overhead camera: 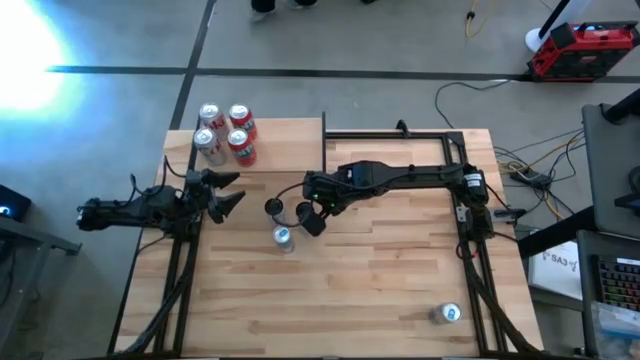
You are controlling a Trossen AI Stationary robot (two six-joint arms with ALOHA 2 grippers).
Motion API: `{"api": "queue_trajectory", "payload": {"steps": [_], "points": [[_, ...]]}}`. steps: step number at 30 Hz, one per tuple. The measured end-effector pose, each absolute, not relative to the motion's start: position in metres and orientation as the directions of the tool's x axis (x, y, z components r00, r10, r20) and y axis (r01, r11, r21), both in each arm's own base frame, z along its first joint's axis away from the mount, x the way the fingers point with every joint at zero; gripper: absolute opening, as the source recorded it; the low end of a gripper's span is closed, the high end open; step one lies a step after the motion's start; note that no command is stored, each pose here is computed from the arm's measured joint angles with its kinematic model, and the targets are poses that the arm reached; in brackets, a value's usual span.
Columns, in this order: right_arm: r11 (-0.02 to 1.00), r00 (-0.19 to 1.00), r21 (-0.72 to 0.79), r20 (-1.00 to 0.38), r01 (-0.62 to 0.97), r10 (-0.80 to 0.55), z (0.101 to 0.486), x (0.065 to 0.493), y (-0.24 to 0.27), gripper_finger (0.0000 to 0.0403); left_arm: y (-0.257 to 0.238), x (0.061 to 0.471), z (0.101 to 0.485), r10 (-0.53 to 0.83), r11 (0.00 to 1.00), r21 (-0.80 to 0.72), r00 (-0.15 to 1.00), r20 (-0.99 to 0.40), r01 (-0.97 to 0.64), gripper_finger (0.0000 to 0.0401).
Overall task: Place canned beverage on shelf
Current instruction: Put the right white pink soda can on the shelf
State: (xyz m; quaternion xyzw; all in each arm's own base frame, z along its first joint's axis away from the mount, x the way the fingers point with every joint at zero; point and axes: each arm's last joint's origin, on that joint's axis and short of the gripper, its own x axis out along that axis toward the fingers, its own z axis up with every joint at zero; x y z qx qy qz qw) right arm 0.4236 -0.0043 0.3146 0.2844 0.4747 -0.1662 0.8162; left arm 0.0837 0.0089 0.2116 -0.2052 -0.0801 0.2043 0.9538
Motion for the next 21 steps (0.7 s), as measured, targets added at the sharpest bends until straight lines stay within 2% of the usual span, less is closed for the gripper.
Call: {"api": "queue_trajectory", "payload": {"steps": [8, 21], "points": [[0.891, 0.505, 0.232, -0.863, 0.391, 0.003, 0.315, 0.425, 0.002, 0.0370, 0.009, 0.084, 0.212, 0.422, 0.832, -0.424, 0.904, 0.069, -0.357, 0.0398], [0.887, 0.495, 0.230, -0.869, 0.400, 0.002, 0.283, 0.446, 0.004, 0.0371, 0.009, 0.084, 0.211, 0.422, 0.832, -0.422, 0.904, 0.065, -0.359, 0.0398]]}}
